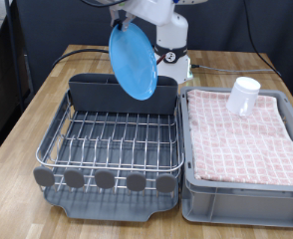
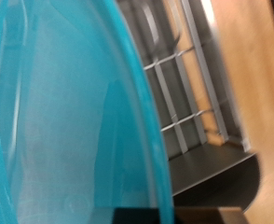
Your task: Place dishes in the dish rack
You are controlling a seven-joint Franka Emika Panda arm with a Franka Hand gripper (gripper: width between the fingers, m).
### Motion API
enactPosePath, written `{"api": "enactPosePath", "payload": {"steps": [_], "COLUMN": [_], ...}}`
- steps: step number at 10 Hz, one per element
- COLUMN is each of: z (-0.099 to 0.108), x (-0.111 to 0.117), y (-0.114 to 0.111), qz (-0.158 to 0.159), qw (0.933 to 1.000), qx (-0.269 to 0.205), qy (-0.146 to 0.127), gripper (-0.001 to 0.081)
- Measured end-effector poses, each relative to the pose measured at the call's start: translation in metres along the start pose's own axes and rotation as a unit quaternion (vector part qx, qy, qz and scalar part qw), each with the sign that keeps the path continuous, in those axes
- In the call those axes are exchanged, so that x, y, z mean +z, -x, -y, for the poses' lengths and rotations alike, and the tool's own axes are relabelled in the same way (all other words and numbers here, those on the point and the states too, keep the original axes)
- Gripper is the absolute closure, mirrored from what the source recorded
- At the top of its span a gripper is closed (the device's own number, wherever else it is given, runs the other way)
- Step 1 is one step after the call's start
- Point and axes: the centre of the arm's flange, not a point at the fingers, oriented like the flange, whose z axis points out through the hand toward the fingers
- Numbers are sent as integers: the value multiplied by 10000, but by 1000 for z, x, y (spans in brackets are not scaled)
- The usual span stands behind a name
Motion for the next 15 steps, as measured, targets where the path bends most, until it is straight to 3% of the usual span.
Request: {"api": "enactPosePath", "payload": {"steps": [3, 6, 11, 15], "z": [-2, 4, 6, 13], "x": [1, 8, 6, 8], "y": [-35, -57, -59, -64], "qz": [-319, -256, -608, -887], "qw": [9962, 9924, 9878, 9795], "qx": [-781, -1178, -1430, -1804], "qy": [-199, -239, -38, 147], "gripper": [780, 780, 780, 780]}}
